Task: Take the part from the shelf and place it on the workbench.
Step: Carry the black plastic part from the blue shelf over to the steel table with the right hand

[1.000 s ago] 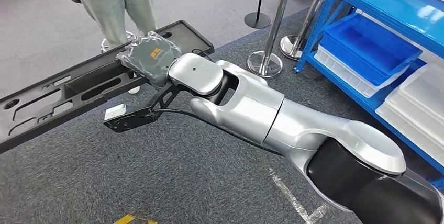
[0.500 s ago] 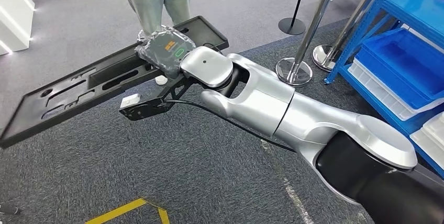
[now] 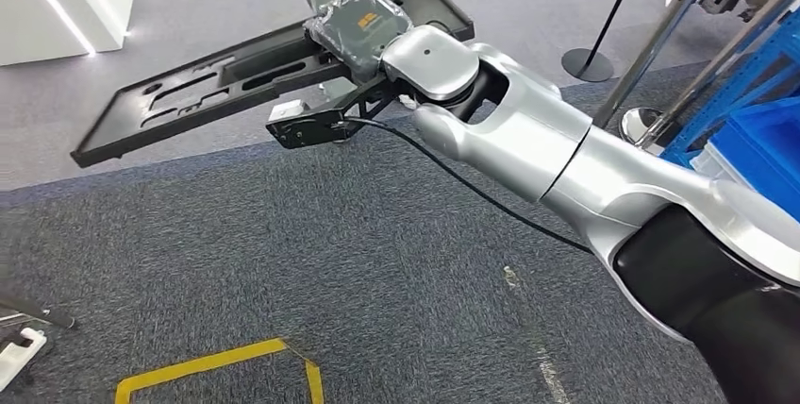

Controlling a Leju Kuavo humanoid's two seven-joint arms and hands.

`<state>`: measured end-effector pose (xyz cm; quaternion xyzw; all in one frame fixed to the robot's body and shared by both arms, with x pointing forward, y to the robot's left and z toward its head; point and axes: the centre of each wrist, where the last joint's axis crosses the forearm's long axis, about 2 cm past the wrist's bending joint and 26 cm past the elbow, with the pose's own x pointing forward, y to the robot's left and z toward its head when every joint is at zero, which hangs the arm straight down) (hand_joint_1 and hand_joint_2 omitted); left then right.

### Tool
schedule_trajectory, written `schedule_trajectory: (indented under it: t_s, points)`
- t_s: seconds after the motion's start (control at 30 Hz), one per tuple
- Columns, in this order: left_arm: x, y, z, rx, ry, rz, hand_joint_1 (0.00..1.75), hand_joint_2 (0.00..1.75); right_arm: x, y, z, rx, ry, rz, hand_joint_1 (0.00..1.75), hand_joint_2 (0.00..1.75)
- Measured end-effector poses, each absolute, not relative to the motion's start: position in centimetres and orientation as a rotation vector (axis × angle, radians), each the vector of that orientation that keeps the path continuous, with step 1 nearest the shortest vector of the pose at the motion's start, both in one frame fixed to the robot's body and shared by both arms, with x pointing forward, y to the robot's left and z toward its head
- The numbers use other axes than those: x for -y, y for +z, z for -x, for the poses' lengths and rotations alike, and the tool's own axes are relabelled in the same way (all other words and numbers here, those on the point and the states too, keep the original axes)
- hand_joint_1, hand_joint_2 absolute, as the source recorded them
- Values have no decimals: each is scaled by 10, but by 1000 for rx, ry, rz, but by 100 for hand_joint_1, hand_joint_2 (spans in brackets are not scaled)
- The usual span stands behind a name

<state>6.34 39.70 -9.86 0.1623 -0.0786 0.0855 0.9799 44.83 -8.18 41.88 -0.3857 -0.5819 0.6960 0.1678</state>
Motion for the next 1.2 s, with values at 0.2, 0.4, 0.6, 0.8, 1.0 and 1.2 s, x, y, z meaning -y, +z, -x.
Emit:
schedule_trajectory:
  t_s: [0.2,0.4,0.6,0.8,1.0,1.2]
  points:
    - [-396,-99,-61,166,171,-321,0,175,88,428,-451,1627,1962,1124,175,175]
    - [-395,-99,-63,180,167,-318,0,175,95,435,-453,1604,1951,1144,175,175]
    - [-396,-99,-65,187,164,-319,0,175,99,454,-454,1601,1927,1183,175,175]
    - [-396,-99,-65,180,167,-319,0,175,112,462,-459,1576,1899,1214,175,175]
    - [-396,-98,-66,165,172,-325,0,175,124,462,-463,1541,1869,1230,175,175]
    - [-397,-99,-62,152,187,-333,0,175,127,466,-464,1538,1861,1236,175,175]
